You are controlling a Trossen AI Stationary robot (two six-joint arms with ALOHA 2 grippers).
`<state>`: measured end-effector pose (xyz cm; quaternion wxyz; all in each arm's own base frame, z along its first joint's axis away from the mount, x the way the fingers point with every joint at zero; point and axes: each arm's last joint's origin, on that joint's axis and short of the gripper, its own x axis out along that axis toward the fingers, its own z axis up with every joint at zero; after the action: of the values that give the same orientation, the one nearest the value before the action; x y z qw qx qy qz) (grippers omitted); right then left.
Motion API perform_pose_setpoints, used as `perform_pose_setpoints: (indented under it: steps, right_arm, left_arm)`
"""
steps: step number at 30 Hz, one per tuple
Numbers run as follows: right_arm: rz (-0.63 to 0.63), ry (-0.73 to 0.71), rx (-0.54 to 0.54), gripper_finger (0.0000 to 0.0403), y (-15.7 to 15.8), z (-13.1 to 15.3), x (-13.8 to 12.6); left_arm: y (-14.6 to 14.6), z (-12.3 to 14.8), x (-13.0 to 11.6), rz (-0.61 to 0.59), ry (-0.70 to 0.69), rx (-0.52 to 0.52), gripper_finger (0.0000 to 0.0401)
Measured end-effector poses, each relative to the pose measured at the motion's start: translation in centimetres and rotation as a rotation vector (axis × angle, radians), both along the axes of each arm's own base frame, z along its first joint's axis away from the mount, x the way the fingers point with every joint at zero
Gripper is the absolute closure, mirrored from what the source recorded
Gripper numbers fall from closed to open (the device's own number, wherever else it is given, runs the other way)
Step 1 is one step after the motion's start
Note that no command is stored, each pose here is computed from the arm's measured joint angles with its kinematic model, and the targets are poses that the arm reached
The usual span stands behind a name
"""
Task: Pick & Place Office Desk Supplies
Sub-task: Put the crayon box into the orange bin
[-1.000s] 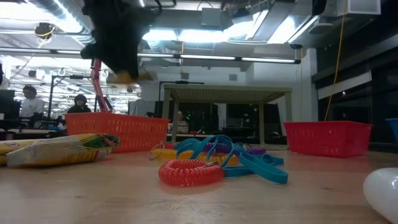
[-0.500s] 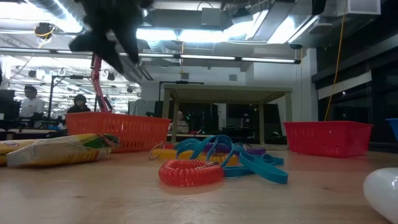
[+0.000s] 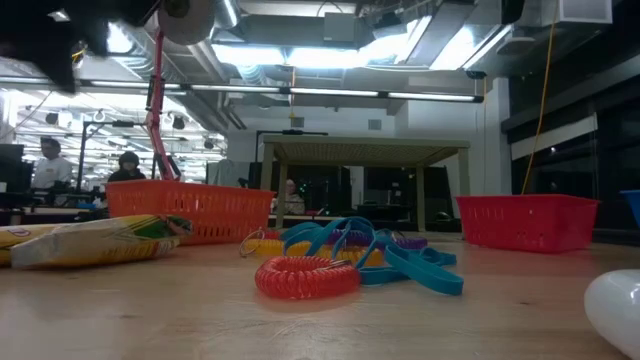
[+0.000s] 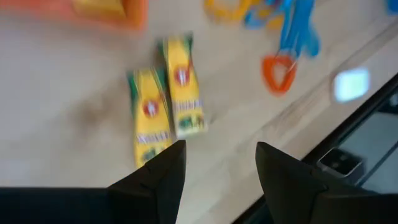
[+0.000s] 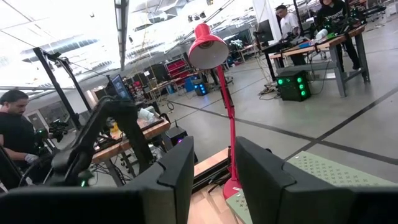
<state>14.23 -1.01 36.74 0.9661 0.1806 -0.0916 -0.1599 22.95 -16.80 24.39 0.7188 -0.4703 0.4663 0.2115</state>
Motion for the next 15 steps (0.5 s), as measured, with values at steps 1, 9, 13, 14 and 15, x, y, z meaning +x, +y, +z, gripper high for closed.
perform_pose_setpoints:
  steps: [1,9,13,14,15]
  right_arm:
    - [0.000,0.000,0.000,0.0285,0.0,0.0,0.0]
    - [-0.001,0.004,-0.003,0.0285,0.0,0.0,0.0]
    - [-0.003,0.004,-0.003,0.0285,0.0,0.0,0.0]
    - [-0.003,0.004,-0.002,0.0284,0.0,0.0,0.0]
    - [-0.003,0.004,-0.002,0.0284,0.0,0.0,0.0]
  left_arm:
    - [-0.5,-0.5,0.2,0.007,0.014,-0.002,0.0212]
    - [-2.5,-4.1,1.6,-0.031,0.183,-0.020,0.0214]
    - [-2.7,-5.3,1.6,-0.053,0.276,-0.030,0.0212]
    - [-2.6,-5.5,1.5,-0.052,0.300,-0.016,0.0212]
    - [-2.5,-5.6,1.4,-0.049,0.314,-0.008,0.0212]
